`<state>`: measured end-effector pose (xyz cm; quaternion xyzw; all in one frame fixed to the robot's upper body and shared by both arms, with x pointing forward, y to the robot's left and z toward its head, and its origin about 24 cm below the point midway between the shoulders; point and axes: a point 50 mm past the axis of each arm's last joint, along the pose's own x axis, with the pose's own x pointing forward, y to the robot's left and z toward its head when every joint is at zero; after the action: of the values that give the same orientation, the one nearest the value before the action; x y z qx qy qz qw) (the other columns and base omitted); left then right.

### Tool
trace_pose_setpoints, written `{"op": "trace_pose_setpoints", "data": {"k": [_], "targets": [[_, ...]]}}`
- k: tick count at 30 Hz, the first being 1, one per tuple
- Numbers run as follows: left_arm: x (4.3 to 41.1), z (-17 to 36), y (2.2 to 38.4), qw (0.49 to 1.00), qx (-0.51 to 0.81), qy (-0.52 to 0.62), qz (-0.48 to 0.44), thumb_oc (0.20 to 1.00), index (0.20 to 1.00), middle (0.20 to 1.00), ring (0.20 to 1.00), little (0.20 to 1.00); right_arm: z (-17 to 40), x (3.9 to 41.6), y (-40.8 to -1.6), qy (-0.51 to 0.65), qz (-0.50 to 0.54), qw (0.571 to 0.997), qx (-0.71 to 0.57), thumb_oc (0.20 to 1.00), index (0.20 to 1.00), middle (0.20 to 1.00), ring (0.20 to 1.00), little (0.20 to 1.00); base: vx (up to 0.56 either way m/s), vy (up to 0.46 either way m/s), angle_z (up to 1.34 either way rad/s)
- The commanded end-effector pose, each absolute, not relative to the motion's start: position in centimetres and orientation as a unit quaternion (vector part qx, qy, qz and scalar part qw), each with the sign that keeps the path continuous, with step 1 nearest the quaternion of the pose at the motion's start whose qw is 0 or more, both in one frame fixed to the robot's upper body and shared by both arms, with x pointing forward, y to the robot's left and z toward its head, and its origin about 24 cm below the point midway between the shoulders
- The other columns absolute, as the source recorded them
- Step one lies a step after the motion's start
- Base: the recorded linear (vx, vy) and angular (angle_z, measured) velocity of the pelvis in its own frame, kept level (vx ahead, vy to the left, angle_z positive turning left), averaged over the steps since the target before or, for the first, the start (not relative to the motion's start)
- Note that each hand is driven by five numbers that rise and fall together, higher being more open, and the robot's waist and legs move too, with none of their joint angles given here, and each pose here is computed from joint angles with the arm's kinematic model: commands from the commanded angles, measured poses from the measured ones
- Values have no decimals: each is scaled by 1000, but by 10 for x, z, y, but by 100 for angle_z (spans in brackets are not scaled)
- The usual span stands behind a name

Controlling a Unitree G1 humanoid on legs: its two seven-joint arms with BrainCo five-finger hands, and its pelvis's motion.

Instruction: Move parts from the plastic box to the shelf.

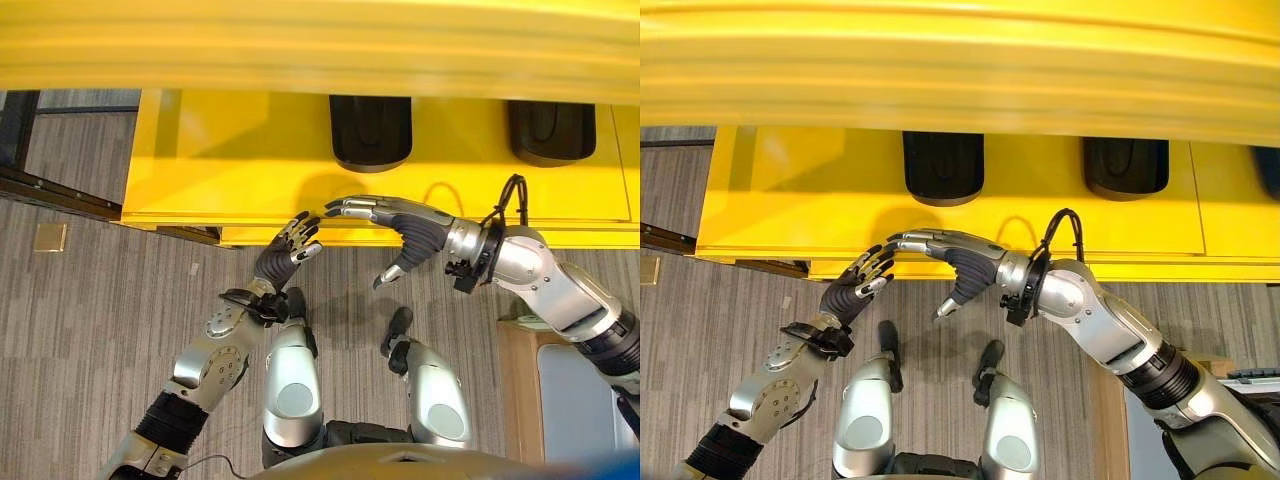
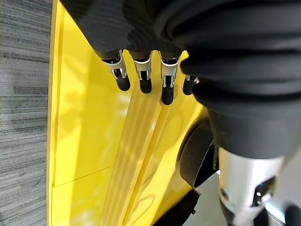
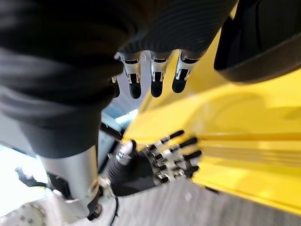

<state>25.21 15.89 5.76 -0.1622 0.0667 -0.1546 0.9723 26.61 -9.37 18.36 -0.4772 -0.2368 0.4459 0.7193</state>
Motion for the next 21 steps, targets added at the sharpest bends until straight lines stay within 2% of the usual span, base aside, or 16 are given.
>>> {"op": "trace_pose_setpoints", "data": {"k": [1,17,21], "targets": [[244,58,165,977,-132,52,-160,1000,1000,1000,1000,1000,199,262,-86,-258,458,704,-478,1000,1000,1000,1000,1000,5,19,4],[244,52,170,977,-141,52,-154,1000,1000,1000,1000,1000,186,297,-109,-207,349,742,-533,1000,1000,1000,1000,1000,3,4,2],[245,52,170,977,-137,51,-155,1000,1000,1000,1000,1000,189,311,-122,-211,287,757,-548,1000,1000,1000,1000,1000,0,0,0]]}}
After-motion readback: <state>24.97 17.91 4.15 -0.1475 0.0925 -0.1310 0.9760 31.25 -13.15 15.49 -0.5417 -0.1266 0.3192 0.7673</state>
